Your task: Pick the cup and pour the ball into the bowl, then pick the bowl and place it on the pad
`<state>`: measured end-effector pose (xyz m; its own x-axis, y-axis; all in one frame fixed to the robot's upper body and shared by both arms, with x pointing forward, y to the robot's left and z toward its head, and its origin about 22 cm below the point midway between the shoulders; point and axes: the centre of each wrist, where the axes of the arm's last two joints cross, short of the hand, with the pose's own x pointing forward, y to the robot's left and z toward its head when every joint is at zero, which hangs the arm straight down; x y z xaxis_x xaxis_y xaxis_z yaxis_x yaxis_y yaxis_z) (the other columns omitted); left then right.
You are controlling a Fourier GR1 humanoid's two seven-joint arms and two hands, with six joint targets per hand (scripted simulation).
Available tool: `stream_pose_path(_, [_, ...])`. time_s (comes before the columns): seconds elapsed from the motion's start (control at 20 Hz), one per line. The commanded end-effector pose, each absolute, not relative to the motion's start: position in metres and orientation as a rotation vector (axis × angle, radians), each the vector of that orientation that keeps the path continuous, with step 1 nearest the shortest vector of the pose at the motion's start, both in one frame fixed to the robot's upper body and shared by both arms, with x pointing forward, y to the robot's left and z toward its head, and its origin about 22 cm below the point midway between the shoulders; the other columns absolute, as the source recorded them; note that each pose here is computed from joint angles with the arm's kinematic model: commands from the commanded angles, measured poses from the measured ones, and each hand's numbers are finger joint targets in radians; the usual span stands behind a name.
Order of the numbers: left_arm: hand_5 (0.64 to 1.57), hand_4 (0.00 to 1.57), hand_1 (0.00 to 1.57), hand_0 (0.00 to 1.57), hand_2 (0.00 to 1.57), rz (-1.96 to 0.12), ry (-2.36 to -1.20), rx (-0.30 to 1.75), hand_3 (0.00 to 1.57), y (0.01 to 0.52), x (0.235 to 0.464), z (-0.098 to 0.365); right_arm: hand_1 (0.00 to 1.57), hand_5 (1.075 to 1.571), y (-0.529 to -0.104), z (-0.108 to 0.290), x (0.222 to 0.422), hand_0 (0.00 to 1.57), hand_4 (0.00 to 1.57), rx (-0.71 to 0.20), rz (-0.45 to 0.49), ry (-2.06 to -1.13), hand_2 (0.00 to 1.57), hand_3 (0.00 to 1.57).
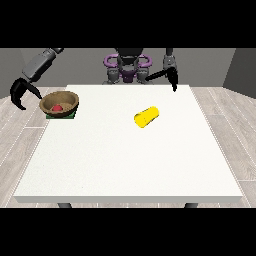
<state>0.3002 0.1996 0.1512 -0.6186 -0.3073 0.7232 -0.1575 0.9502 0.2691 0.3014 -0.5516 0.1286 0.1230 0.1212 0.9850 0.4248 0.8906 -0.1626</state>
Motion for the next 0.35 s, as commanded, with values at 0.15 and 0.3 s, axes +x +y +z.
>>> stream_pose_path(0.15, [1.569, 0.0, 0.0, 0.0, 0.0, -0.213, -2.24, 0.319, 0.0, 0.202, 0.302, 0.137, 0.0, 1.504, -0.564, 0.173, 0.3, 0.0, 0.0, -0.433, -0.244, -1.492, 0.26, 0.21])
stream_pose_path(0.3, [1.569, 0.0, 0.0, 0.0, 0.0, -0.209, -2.137, 0.312, 0.0, 0.202, 0.299, 0.118, 0.0, 1.503, -0.576, 0.205, 0.29, 0.0, 0.0, -0.341, -0.185, -1.518, 0.19, 0.29])
